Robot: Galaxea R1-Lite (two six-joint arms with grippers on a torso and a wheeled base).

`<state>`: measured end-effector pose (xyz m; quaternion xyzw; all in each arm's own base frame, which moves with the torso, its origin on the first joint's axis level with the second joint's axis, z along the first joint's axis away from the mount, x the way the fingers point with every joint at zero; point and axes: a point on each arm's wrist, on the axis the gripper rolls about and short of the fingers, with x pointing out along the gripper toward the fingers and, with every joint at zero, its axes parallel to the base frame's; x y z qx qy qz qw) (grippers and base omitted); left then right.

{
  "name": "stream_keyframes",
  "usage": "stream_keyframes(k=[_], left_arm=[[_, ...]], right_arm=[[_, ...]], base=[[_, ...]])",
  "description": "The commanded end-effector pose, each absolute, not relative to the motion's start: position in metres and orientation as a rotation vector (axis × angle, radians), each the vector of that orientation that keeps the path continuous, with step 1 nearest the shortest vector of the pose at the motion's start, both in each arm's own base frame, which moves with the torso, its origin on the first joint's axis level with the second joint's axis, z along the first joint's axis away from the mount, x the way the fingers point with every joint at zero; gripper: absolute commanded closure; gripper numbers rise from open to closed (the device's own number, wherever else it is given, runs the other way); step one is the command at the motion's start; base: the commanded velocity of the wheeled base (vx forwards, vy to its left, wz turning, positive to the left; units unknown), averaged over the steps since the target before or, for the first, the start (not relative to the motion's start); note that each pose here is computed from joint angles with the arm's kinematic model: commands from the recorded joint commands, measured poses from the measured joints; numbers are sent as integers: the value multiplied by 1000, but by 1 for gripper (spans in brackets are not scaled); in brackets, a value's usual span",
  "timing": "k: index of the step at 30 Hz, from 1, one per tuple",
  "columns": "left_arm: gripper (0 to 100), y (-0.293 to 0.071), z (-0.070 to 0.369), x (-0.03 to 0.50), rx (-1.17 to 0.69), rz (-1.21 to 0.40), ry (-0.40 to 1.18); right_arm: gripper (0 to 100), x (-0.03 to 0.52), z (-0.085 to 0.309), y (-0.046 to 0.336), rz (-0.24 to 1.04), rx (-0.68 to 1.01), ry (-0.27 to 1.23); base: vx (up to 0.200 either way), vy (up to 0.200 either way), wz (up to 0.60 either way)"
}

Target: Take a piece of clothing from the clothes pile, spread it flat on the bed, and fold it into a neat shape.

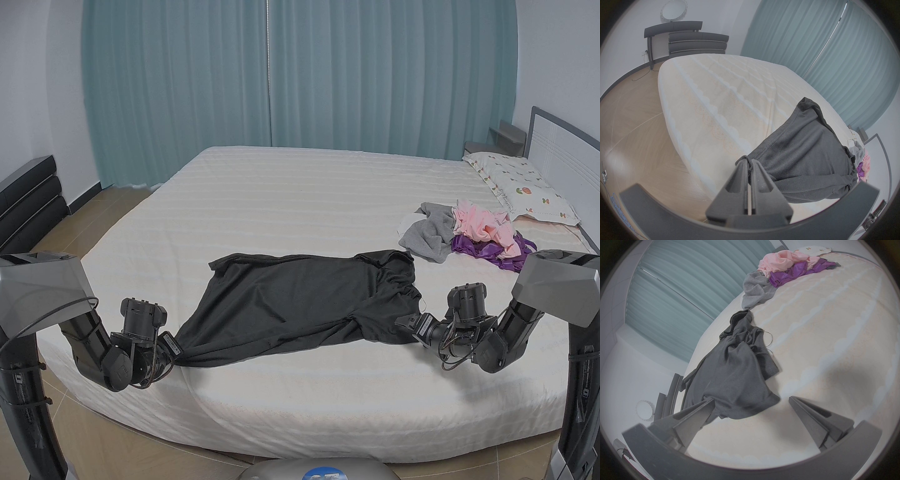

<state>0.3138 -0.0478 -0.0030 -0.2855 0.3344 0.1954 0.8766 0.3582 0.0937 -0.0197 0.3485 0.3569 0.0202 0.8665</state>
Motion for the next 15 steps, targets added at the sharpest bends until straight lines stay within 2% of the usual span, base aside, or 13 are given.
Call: stream_keyframes(k=[1, 2, 3, 15], left_arm=[[100, -48, -3, 314, -597, 407, 696], [100, -48, -3, 314, -597, 407, 696], [100, -48, -3, 314, -597, 407, 696], [100, -47, 0, 313, -598, 407, 688]], right_arm=[[0, 367, -28, 102, 40, 717, 758], [0, 371, -30, 105, 26, 711, 767], [100, 372, -30, 106, 24, 708, 767], [100, 340, 12, 87, 15, 725, 743]], base=[[0, 0, 0], [0, 0, 0], [0, 0, 0], [0, 0, 0]])
